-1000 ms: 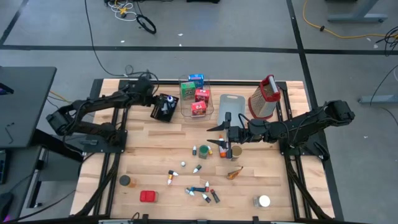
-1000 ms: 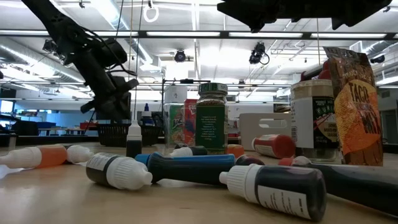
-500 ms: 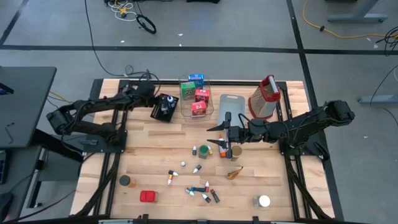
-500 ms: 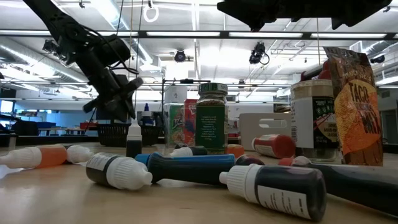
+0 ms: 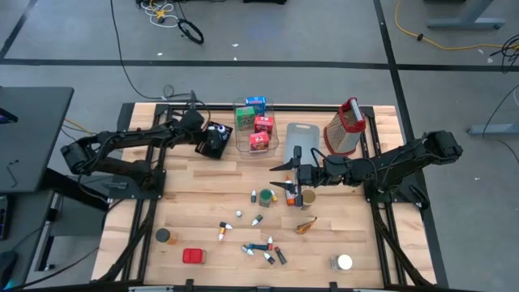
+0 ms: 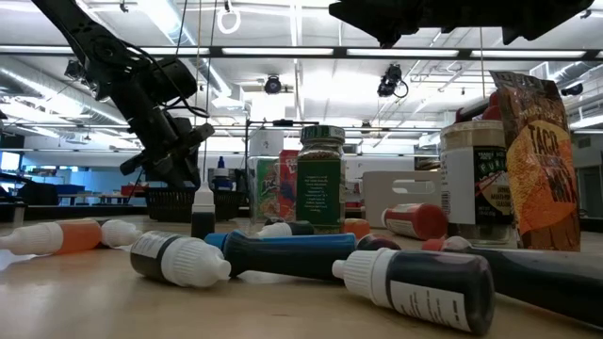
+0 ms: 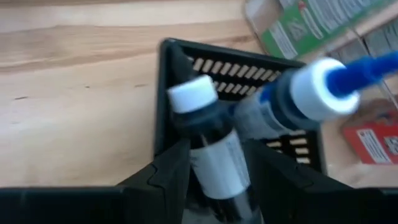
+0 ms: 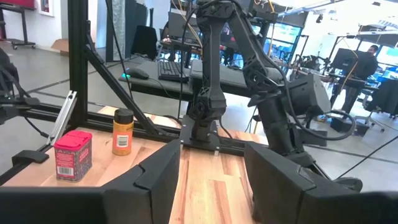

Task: Pick & Place Kitchen Items
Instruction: Put the large black food coloring bottle into the black bin

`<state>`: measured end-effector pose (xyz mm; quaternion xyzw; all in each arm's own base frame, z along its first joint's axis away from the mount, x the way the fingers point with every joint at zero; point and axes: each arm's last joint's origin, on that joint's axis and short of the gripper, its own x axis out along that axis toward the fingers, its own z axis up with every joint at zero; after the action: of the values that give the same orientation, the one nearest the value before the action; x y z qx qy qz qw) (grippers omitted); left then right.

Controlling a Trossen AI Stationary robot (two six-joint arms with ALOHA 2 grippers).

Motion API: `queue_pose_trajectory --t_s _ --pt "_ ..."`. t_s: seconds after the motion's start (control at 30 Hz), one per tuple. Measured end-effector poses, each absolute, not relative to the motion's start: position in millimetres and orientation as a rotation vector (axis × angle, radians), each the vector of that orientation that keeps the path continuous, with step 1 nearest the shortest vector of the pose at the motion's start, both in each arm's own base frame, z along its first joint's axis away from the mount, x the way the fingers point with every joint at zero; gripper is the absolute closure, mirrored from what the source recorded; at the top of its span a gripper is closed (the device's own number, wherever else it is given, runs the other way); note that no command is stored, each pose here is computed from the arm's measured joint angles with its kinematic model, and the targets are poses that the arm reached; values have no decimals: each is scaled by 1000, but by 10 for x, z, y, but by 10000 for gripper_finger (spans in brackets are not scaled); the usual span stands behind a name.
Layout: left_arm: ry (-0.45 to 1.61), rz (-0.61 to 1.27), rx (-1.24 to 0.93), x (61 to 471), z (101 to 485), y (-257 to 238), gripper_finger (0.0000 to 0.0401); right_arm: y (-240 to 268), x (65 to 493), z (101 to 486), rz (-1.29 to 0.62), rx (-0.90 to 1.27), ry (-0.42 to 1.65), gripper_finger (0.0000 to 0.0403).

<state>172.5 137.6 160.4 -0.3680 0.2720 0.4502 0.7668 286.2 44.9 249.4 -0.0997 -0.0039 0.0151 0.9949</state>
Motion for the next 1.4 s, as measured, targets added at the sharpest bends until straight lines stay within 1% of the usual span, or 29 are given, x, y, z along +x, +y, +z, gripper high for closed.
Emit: queue_pose_trajectory --t_s 0.13,0.4,0.57,0.77,0.93,1.13,1.3,1.4 --pt "628 963 -795 1740 1586 1321 239 449 2862 2494 30 -200 -7 211" --pt "792 1002 -743 1657 1517 1244 239 450 2862 2494 31 -199 -7 211" --pt "838 925 -720 1668 1493 1207 239 450 2862 2494 31 -199 -7 211" --pt "782 967 -719 1706 1515 1210 239 450 2862 2493 31 -195 -7 211" --pt "752 917 -764 1736 1529 1207 238 450 2862 2494 31 -192 -7 211" --pt "651 910 -813 1788 1576 1240 238 450 2862 2494 31 -192 -7 211" --pt "717 925 -833 1804 1459 1245 238 450 2862 2494 31 -195 -7 211" --pt "717 920 -819 1879 1373 1296 238 449 2862 2493 30 -195 -7 211"
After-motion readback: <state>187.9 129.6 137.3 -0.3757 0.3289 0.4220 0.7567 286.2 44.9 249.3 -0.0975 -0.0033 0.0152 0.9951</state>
